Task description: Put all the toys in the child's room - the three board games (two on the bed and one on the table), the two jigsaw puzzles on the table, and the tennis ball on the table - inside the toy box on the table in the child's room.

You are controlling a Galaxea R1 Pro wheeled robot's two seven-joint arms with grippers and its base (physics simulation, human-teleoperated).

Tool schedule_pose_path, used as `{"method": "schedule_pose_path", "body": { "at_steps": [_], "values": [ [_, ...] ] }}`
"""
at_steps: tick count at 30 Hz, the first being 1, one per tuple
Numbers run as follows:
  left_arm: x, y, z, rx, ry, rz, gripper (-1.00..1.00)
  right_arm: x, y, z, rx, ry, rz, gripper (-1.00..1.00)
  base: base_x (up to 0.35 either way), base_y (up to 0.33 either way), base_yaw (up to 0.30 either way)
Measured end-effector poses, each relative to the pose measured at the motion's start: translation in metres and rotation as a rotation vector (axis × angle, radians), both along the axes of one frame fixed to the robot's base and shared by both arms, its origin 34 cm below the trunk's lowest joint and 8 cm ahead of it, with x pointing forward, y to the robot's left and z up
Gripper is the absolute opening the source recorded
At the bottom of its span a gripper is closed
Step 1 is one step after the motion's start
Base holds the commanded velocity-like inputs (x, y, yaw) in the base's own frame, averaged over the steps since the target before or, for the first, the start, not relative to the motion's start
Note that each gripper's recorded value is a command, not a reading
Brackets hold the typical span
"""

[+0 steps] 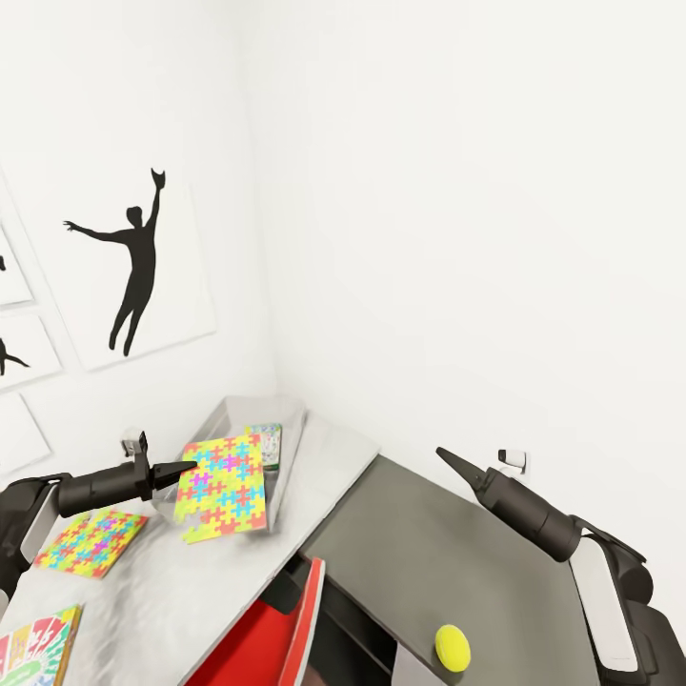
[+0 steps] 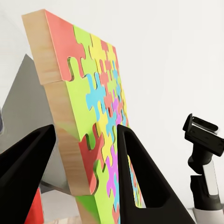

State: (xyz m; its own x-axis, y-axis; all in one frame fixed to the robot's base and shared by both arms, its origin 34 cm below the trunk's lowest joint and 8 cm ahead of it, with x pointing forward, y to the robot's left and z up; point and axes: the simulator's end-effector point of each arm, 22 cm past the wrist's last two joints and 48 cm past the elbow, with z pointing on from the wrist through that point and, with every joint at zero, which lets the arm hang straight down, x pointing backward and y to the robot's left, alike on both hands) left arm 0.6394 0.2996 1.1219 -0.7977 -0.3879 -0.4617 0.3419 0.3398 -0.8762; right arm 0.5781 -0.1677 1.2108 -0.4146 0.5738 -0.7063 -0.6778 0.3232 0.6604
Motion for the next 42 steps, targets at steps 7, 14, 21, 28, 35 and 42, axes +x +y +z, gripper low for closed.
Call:
{"method": "schedule_pose_path", "body": {
  "at_steps": [7, 14, 21, 28, 35, 42],
  "values": [
    [0.0000, -0.0001, -0.0005, 0.002, 0.000, 0.000, -1.00, 0.0000, 0.0000, 0.0000, 0.000, 0.000, 0.000, 1.00, 0.119, 0.051, 0.000],
    [0.0002, -0.0002, -0.0004, 0.002, 0.000, 0.000, -1.00, 0.0001, -0.0002, -0.0001, -0.001, 0.000, 0.000, 1.00, 0.121, 0.003, 0.000],
    [0.0001, -0.0002, -0.0005, 0.002, 0.000, -0.001, -1.00, 0.0001, -0.0001, -0.0001, -0.001, 0.000, 0.000, 1.00, 0.082, 0.000, 0.000],
    [0.0000, -0.0002, -0.0003, 0.002, -0.001, -0.001, -1.00, 0.0000, -0.0001, -0.0001, 0.000, 0.000, 0.000, 1.00, 0.071, 0.033, 0.000],
    [0.0001, -0.0002, -0.0004, 0.002, 0.000, -0.001, -1.00, 0.0001, -0.0001, -0.0001, -0.001, 0.000, 0.000, 1.00, 0.023, 0.008, 0.000],
    [0.0001, -0.0002, -0.0006, 0.002, 0.000, 0.000, -1.00, 0.0001, -0.0001, -0.0001, 0.000, 0.000, 0.000, 1.00, 0.105, 0.000, 0.000]
  ]
}}
